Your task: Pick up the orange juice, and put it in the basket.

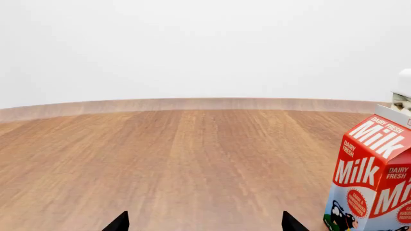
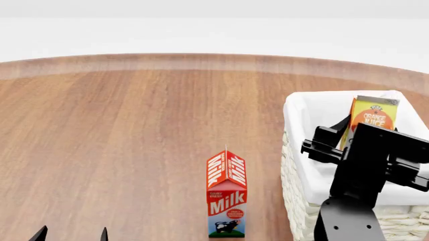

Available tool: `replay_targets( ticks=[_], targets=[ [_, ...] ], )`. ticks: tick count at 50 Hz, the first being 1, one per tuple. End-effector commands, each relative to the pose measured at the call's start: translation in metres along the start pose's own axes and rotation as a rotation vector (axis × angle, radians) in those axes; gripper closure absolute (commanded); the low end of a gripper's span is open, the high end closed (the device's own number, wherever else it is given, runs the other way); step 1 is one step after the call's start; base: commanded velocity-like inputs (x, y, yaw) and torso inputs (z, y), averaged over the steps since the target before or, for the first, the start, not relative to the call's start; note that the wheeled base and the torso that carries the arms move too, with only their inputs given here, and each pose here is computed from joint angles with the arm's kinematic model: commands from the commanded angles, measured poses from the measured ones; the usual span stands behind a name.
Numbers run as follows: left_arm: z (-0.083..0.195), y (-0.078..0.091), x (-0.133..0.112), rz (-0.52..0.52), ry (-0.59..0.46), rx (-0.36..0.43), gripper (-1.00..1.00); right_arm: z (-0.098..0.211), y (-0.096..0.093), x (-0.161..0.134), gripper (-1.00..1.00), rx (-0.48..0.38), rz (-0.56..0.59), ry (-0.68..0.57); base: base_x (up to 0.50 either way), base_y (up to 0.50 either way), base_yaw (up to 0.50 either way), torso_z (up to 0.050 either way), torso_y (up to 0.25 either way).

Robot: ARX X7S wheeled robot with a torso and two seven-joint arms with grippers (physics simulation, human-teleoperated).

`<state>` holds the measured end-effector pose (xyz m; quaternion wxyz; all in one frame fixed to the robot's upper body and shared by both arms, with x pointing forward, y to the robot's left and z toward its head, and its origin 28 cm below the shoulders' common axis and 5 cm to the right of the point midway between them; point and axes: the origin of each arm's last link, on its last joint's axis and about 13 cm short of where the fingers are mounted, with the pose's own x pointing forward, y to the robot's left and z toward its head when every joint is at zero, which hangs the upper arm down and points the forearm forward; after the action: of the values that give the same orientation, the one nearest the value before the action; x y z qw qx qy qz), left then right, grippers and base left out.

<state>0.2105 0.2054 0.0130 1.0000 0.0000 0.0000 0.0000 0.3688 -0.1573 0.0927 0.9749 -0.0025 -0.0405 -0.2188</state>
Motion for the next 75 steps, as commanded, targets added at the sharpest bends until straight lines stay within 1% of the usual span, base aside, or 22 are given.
replay_targets(
  ticks=[1,9,10,18,19,25,33,38,40,53,62,69,75],
  targets=[
    [0.0,0.0,0.0,0.0,0.0,0.0,-1.0,-0.001,0.003,0.005,1.0,-0.054,0.005,-0.026,0.0,0.0,0.0,0.0,0.01],
    [0.0,0.0,0.0,0.0,0.0,0.0,-1.0,-0.001,0.004,0.006,1.0,-0.065,0.004,-0.029,0.0,0.0,0.0,0.0,0.0],
    [0.0,0.0,0.0,0.0,0.0,0.0,-1.0,-0.001,0.004,0.006,-1.0,-0.063,0.006,-0.027,0.0,0.0,0.0,0.0,0.0],
    [0.0,0.0,0.0,0.0,0.0,0.0,-1.0,-0.001,0.005,0.005,-1.0,-0.067,0.007,-0.027,0.0,0.0,0.0,0.0,0.0],
    [0.0,0.0,0.0,0.0,0.0,0.0,-1.0,-0.001,0.005,0.004,-1.0,-0.092,0.002,-0.038,0.0,0.0,0.0,0.0,0.0],
    [0.0,0.0,0.0,0.0,0.0,0.0,-1.0,-0.003,0.005,0.003,-1.0,-0.094,0.005,-0.041,0.0,0.0,0.0,0.0,0.0],
    [0.0,0.0,0.0,0.0,0.0,0.0,-1.0,0.001,0.006,-0.001,-1.0,-0.079,0.019,-0.054,0.0,0.0,0.0,0.0,0.0],
    [0.0,0.0,0.0,0.0,0.0,0.0,-1.0,0.005,0.006,-0.008,-1.0,-0.042,0.038,-0.081,0.0,0.0,0.0,0.0,0.0],
    [0.0,0.0,0.0,0.0,0.0,0.0,-1.0,0.006,0.006,-0.011,-1.0,-0.04,0.045,-0.087,0.0,0.0,0.0,0.0,0.0],
    [0.0,0.0,0.0,0.0,0.0,0.0,-1.0,0.031,0.002,-0.031,-1.0,-0.013,0.105,-0.173,0.0,0.0,0.0,0.0,0.0],
    [0.0,0.0,0.0,0.0,0.0,0.0,-1.0,0.058,0.003,-0.058,-1.0,0.013,0.171,-0.267,0.0,0.0,0.0,0.0,0.0],
    [0.0,0.0,0.0,0.0,0.0,0.0,-1.0,0.07,0.004,-0.07,-1.0,0.021,0.203,-0.31,0.0,0.0,0.0,0.0,0.0],
    [0.0,0.0,0.0,0.0,0.0,0.0,-1.0,0.075,0.003,-0.076,-1.0,0.029,0.214,-0.326,0.0,0.0,0.0,0.0,0.0]
  ],
)
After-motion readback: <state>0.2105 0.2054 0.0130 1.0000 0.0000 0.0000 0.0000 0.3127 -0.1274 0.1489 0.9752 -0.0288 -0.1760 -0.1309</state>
